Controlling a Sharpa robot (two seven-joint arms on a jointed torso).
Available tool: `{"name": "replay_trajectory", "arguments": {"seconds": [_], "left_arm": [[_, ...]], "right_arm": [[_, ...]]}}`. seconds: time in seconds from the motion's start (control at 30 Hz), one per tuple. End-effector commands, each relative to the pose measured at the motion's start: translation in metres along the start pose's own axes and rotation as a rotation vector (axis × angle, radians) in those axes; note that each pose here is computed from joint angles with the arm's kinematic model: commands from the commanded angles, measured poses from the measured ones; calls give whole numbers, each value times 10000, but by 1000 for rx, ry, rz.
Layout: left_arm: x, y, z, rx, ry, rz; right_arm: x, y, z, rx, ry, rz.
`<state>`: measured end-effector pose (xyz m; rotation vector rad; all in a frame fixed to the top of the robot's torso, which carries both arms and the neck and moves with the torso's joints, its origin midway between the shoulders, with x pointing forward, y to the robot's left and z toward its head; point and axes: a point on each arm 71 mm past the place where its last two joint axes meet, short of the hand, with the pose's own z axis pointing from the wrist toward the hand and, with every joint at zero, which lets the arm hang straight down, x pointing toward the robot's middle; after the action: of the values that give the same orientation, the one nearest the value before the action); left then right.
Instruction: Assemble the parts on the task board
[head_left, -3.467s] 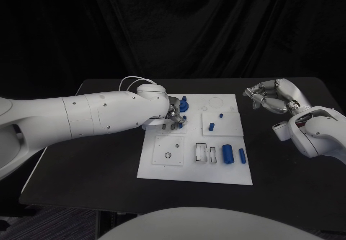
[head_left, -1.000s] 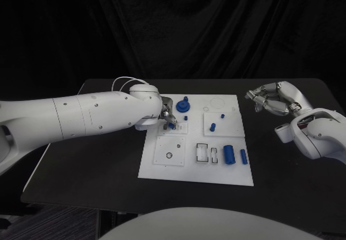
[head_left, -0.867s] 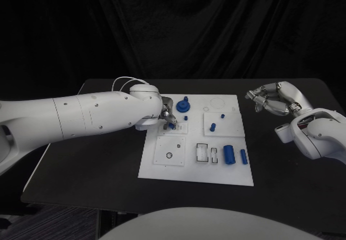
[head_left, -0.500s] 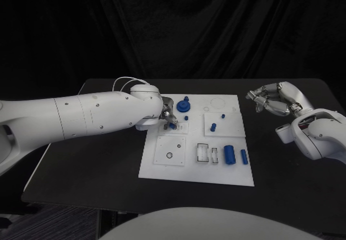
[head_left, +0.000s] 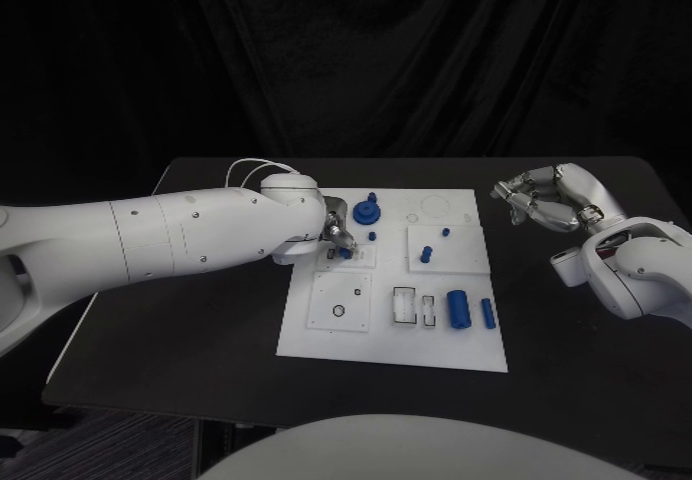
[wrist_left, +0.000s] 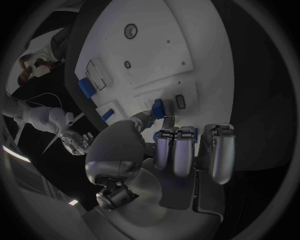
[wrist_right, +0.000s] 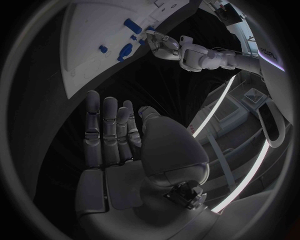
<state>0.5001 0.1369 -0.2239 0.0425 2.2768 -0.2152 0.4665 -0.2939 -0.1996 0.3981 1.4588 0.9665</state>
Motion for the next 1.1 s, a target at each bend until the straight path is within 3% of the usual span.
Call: {"name": "replay_trajectory", "arguments": {"seconds": [0.03, 1.1], "left_arm": [[71, -11, 17, 9, 15, 5], [81, -35, 15, 36, -11, -17]], "right_arm": [[9, -16, -5, 17, 6, -1], [11, -31, -4, 26, 15, 1]]}}
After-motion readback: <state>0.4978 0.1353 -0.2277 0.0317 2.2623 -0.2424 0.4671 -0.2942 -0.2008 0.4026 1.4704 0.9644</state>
